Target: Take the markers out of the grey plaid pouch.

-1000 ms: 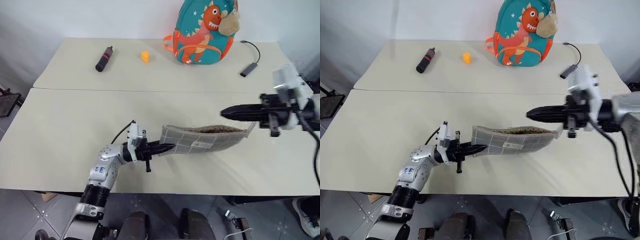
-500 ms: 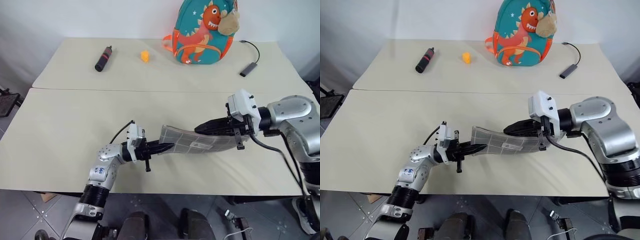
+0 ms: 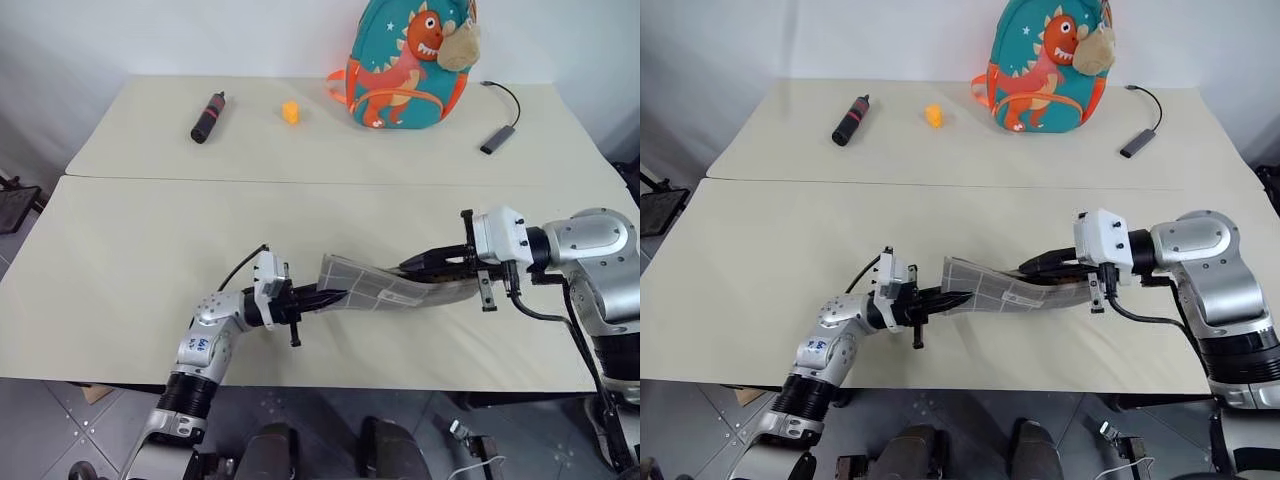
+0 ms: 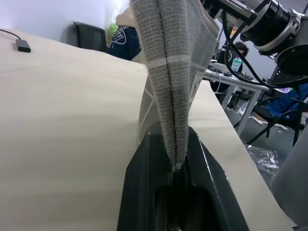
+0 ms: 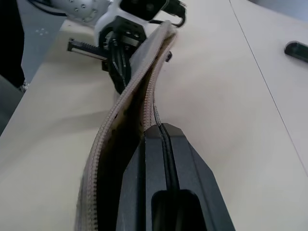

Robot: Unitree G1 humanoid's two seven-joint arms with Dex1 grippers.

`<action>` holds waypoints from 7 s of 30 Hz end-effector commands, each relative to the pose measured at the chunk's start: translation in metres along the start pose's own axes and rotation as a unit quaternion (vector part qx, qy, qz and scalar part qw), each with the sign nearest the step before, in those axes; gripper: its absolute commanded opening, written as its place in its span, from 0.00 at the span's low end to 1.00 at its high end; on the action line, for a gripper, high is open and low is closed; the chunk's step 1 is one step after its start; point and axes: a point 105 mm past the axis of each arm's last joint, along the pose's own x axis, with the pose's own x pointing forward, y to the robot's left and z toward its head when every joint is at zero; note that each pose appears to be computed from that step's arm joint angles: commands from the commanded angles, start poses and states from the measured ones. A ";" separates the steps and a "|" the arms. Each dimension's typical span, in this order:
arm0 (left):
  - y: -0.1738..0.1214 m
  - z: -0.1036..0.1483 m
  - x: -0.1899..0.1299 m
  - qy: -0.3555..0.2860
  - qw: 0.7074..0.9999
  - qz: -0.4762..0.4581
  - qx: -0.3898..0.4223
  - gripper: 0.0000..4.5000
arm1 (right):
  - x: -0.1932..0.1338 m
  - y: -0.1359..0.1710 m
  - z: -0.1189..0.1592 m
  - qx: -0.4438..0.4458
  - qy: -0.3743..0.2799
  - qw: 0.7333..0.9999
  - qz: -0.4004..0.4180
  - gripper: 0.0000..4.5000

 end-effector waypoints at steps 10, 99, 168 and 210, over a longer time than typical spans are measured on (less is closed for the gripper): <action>0.000 0.006 0.004 -0.004 1.000 -0.001 0.013 0.00 | -0.007 0.021 -0.002 0.001 0.037 0.997 0.073 0.00; -0.008 -0.011 0.000 0.020 0.998 -0.003 0.061 0.00 | 0.054 0.030 -0.049 -0.022 0.294 0.954 0.057 0.48; -0.005 -0.009 0.001 0.014 0.998 0.011 0.054 0.00 | 0.061 0.014 -0.055 -0.097 0.317 0.943 0.017 0.09; -0.006 -0.007 -0.005 0.019 0.999 0.010 0.042 0.00 | 0.012 0.013 0.051 0.042 -0.105 0.993 -0.038 0.09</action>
